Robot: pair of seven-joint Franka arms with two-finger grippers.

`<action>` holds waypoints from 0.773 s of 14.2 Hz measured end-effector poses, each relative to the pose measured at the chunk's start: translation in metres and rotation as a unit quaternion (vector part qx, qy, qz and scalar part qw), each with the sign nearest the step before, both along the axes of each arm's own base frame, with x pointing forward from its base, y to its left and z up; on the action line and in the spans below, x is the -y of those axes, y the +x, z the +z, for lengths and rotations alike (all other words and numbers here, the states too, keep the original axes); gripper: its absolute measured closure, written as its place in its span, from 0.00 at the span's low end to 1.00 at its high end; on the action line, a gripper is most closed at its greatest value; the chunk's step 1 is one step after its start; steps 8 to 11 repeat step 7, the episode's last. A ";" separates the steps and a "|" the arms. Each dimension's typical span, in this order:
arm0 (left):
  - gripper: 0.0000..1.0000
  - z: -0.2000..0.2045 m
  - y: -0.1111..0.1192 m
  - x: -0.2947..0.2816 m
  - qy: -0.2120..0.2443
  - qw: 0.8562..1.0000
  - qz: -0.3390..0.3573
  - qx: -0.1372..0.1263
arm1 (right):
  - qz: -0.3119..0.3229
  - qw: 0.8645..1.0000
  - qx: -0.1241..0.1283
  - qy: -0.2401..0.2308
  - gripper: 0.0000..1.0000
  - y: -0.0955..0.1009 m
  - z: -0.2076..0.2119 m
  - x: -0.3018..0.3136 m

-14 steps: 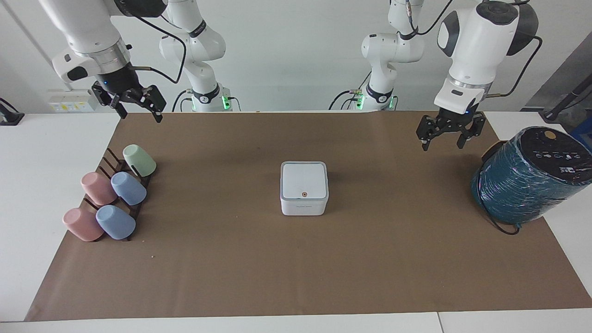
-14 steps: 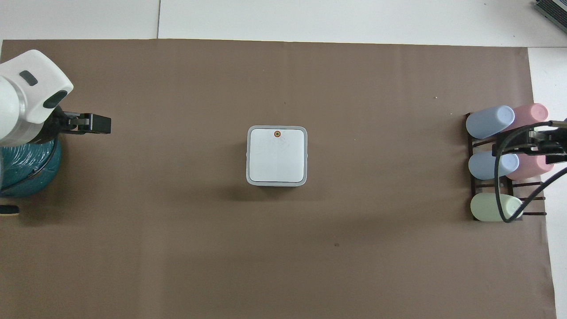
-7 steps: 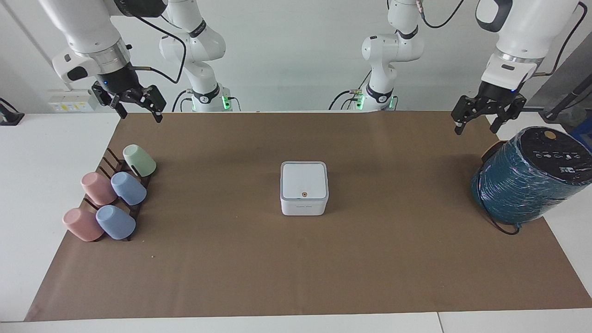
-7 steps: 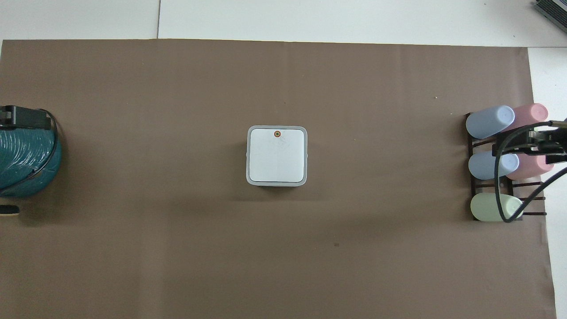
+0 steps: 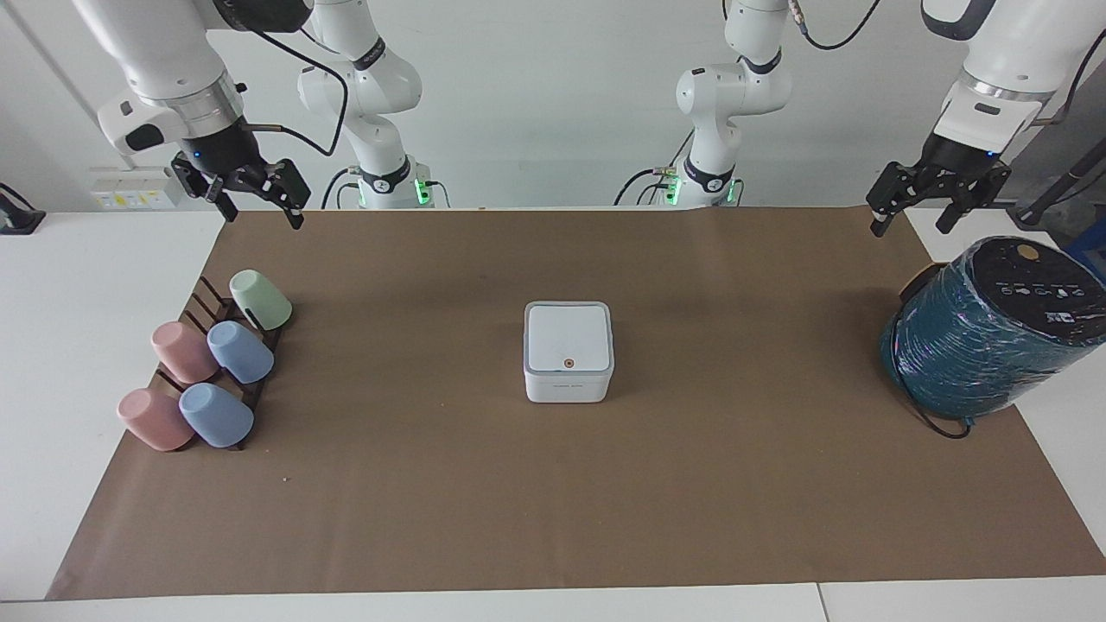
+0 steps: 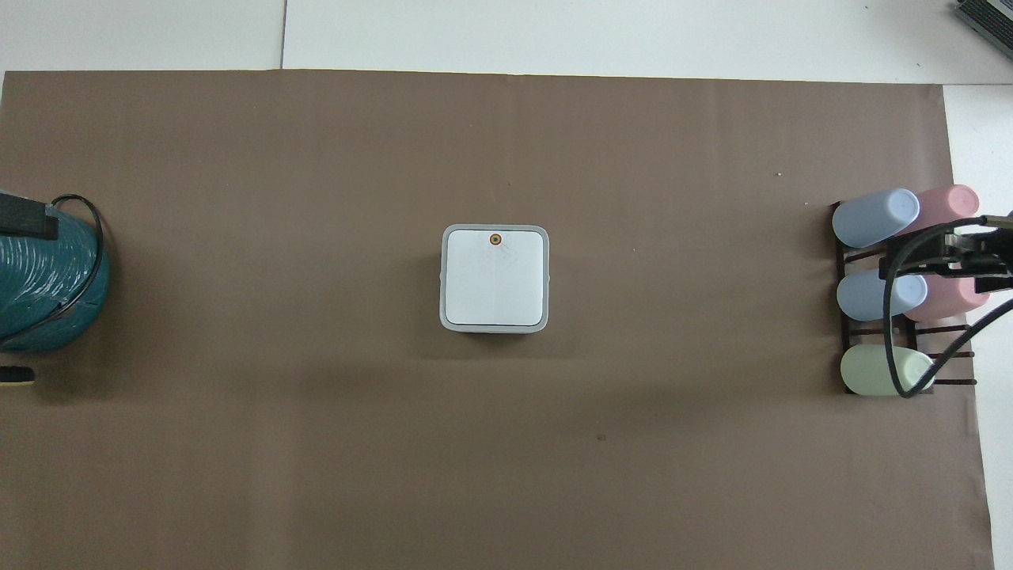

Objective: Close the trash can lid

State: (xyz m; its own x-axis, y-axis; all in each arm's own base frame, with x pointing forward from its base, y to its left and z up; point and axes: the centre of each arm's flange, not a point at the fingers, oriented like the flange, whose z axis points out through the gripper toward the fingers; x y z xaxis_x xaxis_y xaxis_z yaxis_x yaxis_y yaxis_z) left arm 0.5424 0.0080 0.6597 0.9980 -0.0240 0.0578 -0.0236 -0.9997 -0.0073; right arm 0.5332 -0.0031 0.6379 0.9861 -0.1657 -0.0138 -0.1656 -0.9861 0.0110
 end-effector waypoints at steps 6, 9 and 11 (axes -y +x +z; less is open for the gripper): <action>0.00 -0.002 -0.013 0.001 -0.001 1.000 0.014 -0.017 | 0.000 1.000 0.000 0.000 0.00 0.000 0.000 0.000; 0.00 -0.002 -0.013 0.001 -0.001 1.000 0.014 -0.017 | 0.000 1.000 0.000 0.000 0.00 0.000 0.000 0.000; 0.00 -0.002 -0.013 0.001 -0.001 1.000 0.014 -0.017 | 0.000 1.000 0.000 0.000 0.00 0.000 0.000 0.000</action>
